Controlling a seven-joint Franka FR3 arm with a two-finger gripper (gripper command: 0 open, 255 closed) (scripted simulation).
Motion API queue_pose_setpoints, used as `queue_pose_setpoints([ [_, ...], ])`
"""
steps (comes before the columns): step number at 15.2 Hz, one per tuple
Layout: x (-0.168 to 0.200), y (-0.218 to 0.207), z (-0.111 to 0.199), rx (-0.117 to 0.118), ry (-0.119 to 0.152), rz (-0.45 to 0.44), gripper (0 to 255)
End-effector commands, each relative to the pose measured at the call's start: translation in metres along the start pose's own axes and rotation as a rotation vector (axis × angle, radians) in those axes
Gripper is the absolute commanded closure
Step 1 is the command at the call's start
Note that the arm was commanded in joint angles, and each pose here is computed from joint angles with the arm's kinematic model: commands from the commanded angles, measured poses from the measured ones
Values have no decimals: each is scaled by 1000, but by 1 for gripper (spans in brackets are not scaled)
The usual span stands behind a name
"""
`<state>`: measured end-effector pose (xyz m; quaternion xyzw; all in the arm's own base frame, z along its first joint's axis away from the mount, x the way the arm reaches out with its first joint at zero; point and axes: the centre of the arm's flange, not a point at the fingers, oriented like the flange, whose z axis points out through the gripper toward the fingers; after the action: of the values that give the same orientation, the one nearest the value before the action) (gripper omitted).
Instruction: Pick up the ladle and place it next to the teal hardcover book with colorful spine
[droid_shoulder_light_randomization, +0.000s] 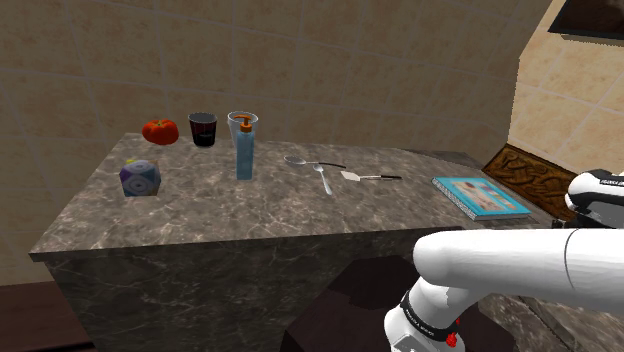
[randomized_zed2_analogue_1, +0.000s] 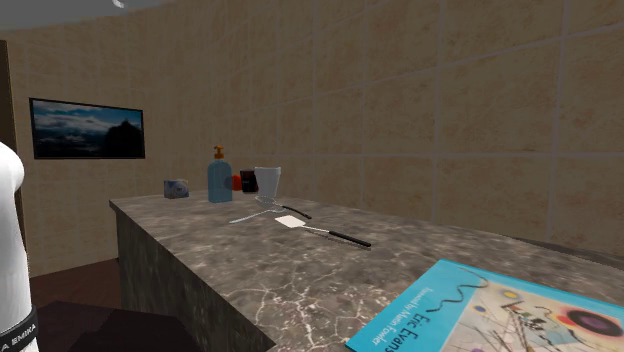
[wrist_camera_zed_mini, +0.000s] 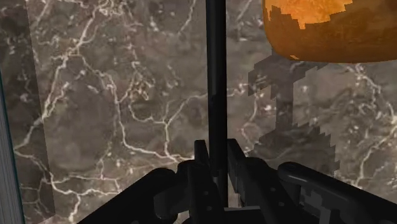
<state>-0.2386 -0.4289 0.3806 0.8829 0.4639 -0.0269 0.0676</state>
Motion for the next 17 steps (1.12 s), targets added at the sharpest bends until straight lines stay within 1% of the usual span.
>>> queue_pose_setpoints([
  [1,2,0,11,0,0,0,255],
  [5,4,-2,32,0,0,0,255],
  [13,4,-2,32,0,0,0,255],
  [14,4,-2,32,0,0,0,0],
  [17,4,-2,32,0,0,0,0],
])
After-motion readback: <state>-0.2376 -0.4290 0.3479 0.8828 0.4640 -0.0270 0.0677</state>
